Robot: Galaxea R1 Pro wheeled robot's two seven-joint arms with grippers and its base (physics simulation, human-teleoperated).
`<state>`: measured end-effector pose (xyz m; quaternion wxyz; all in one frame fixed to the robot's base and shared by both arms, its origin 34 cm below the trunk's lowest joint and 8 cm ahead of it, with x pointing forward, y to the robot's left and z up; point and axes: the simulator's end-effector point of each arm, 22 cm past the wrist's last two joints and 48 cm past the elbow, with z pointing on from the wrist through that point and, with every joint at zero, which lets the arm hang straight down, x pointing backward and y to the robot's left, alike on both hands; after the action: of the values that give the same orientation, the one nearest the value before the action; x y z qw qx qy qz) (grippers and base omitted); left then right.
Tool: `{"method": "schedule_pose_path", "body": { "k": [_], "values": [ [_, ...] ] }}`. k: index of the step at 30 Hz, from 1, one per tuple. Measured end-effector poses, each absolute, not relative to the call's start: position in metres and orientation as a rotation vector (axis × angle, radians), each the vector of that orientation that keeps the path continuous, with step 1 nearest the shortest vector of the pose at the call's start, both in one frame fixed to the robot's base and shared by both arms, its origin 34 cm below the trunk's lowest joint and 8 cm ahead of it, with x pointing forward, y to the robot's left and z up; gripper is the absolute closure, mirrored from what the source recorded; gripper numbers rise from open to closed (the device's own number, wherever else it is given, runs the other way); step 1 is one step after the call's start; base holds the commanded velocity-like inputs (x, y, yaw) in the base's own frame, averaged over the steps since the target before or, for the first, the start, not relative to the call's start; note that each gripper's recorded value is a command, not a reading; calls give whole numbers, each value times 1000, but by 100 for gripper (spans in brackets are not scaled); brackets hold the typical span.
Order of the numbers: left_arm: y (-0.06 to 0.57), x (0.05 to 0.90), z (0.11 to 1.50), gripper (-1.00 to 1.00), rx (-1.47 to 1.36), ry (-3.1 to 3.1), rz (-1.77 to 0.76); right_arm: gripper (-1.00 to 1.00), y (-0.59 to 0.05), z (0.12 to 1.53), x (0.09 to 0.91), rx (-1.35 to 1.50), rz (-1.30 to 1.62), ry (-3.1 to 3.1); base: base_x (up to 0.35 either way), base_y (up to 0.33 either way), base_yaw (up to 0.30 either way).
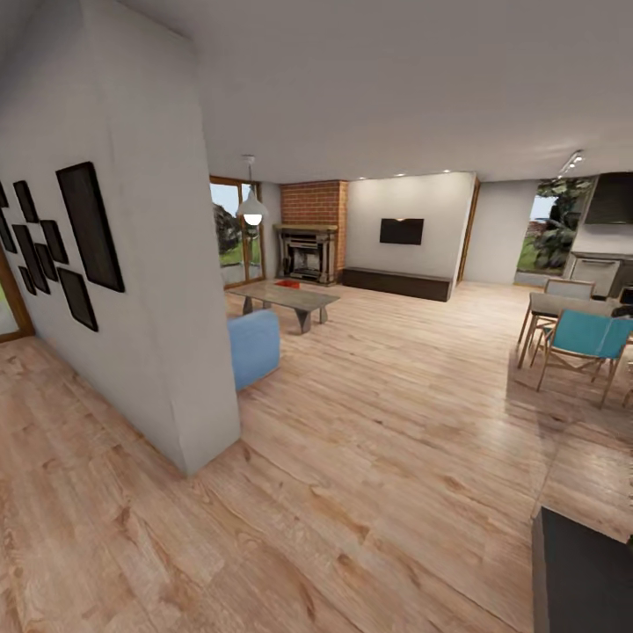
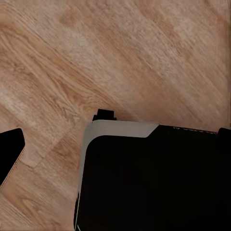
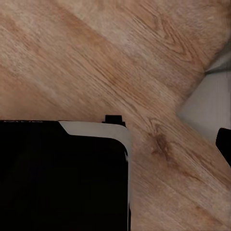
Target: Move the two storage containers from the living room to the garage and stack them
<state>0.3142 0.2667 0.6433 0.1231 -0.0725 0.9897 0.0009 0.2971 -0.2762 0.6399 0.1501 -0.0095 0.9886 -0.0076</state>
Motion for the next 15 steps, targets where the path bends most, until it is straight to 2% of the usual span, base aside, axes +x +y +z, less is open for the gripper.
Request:
{"method": "schedule_pose_path", "body": {
  "k": [15],
  "values": [
    [267,314,643,-100,-211,2887,2,-100,-277,640,297,-28,-24,2840,316,0,-246]
  ]
}}
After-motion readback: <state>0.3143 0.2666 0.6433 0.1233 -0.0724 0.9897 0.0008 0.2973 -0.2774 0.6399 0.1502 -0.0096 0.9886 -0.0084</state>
